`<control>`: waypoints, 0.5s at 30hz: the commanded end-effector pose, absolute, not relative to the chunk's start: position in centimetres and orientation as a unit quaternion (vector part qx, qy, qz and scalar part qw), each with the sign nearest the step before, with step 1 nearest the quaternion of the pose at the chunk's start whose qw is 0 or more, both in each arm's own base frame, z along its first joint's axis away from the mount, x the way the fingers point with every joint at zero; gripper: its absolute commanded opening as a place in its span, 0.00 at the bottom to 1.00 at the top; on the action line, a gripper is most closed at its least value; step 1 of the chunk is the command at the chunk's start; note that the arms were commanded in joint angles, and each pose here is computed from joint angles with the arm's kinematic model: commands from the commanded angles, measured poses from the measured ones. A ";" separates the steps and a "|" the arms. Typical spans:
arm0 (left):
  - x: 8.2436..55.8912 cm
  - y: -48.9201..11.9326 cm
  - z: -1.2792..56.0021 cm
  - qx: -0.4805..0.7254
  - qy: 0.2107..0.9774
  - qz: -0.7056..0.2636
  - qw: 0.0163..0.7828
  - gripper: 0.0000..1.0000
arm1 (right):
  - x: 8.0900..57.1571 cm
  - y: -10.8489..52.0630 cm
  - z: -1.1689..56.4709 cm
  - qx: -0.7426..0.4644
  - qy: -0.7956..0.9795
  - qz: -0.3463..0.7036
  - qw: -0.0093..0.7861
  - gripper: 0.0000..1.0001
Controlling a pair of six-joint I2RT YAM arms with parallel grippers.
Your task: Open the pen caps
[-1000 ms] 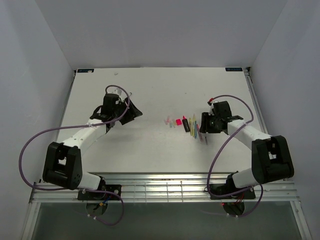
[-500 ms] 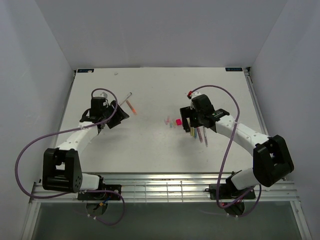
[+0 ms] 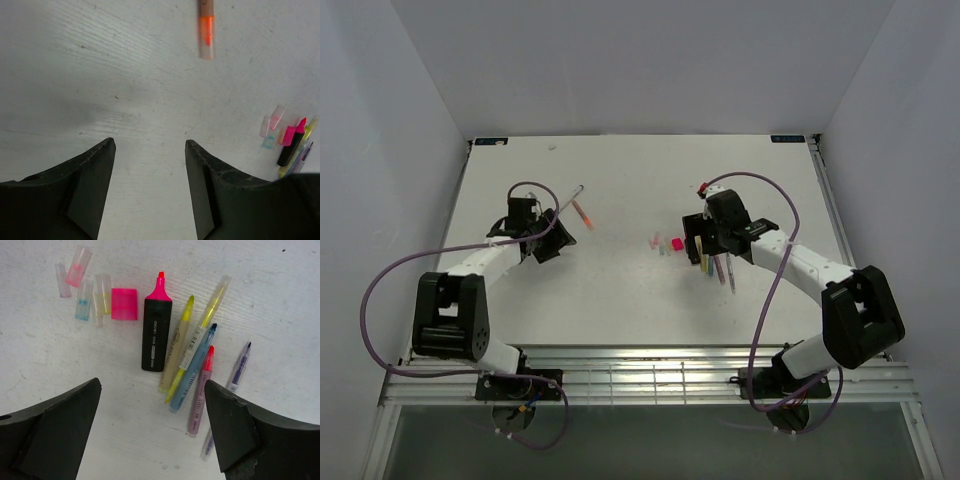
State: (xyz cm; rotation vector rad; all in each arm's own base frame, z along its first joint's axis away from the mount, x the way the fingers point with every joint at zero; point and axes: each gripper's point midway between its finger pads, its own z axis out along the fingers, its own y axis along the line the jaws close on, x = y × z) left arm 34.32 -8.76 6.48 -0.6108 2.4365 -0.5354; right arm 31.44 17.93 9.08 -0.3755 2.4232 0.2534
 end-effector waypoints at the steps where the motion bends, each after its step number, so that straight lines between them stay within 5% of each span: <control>1: 36.2 -8.4 6.8 -0.223 0.908 -0.195 0.298 0.68 | 32.3 19.3 9.3 -0.144 0.924 0.128 0.331 0.90; 15: 45.2 -10.6 7.1 -0.220 0.897 -0.234 0.304 0.54 | 33.7 21.0 11.1 -0.169 0.901 0.149 0.370 0.95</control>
